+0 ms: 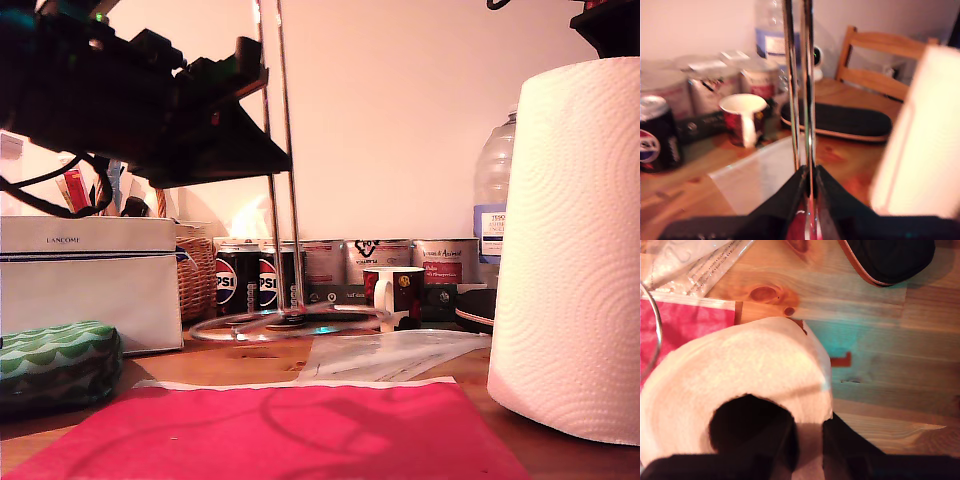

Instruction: Insert the paper towel roll into the metallic stand.

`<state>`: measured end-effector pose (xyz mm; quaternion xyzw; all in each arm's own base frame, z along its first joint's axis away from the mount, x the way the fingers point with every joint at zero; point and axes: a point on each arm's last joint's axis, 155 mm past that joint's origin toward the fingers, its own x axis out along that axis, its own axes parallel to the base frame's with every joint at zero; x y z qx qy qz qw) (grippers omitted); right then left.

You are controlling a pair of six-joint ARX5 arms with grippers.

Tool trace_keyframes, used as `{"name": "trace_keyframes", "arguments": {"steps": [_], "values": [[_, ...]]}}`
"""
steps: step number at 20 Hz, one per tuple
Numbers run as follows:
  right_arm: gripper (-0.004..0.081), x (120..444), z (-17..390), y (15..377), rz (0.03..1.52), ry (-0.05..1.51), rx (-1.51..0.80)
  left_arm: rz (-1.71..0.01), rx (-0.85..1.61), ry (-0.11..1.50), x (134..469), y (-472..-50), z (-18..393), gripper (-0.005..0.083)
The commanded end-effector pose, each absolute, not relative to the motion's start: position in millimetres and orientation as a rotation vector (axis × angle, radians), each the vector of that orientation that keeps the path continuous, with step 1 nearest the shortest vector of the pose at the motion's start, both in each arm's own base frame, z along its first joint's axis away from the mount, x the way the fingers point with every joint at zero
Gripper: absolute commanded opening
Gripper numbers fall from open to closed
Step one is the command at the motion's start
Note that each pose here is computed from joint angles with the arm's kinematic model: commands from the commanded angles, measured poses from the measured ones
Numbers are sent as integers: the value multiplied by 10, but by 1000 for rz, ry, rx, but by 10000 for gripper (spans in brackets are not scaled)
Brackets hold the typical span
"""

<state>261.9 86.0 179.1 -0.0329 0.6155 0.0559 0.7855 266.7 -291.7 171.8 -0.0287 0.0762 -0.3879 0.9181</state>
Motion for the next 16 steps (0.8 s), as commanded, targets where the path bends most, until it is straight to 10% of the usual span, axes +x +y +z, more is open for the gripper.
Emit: {"name": "trace_keyframes", "arguments": {"steps": [1,16], "values": [[-12,2622,1786,864,125,1327,-76,-816,-77,109,2562,-2971,1867,-24],[-12,2636,1902,866,158,1307,-113,-790,23,182,2432,-2824,1356,-24]]}}
